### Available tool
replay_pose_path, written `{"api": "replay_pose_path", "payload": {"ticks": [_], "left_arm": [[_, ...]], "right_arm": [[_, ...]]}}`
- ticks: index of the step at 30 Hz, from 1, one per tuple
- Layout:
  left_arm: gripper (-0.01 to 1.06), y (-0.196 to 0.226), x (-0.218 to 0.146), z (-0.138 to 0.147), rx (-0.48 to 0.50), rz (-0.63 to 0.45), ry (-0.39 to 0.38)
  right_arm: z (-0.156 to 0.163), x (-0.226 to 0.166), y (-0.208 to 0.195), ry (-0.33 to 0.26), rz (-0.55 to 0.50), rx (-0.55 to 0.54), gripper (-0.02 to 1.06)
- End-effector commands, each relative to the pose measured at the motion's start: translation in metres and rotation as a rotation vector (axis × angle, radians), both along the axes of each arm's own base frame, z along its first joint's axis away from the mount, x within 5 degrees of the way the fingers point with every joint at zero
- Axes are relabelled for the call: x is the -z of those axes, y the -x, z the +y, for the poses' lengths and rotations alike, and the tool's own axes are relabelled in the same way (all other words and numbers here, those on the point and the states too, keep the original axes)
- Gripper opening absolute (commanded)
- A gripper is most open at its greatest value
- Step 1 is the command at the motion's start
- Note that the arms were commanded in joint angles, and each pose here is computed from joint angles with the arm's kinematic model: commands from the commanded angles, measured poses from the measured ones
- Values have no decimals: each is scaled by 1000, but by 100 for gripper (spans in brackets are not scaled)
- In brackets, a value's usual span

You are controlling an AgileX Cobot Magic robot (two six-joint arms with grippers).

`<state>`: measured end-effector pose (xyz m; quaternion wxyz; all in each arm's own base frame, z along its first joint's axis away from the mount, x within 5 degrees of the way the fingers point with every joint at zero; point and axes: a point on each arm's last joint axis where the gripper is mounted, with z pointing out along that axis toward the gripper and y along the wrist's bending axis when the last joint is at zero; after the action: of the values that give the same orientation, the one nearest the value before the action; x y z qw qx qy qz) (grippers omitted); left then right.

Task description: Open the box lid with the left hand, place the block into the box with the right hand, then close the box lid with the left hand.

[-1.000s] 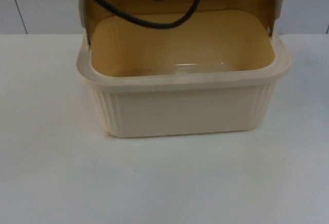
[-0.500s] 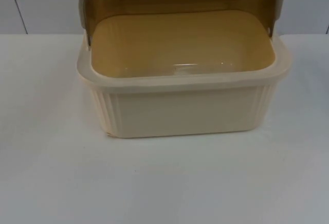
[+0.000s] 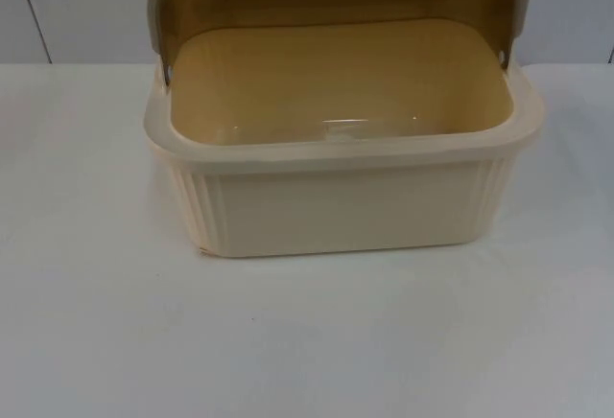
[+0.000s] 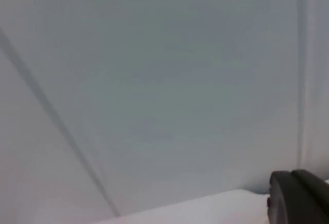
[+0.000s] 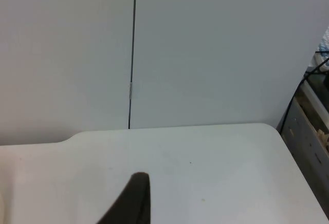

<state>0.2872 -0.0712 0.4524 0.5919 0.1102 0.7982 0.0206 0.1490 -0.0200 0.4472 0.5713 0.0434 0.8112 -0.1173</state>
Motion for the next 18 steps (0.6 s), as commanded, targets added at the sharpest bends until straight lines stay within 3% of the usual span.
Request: {"api": "replay_pose_path", "payload": {"ticks": [1, 9, 11, 13, 18], "left_arm": [[0, 5, -3, 19, -65, 20, 54], [0, 27, 6, 60, -180, 15, 48], [0, 38, 9, 67, -193, 4, 105], [0, 50, 15, 68, -178, 13, 153], [0, 71, 36, 62, -116, 89, 174]], "right_arm": [[1, -2, 2, -5, -13, -5, 105], [1, -2, 2, -8, -13, -6, 105], [1, -2, 2, -8, -13, -6, 105], [1, -2, 2, -11, -11, -8, 105], [2, -1, 2, -22, -4, -9, 105]]}}
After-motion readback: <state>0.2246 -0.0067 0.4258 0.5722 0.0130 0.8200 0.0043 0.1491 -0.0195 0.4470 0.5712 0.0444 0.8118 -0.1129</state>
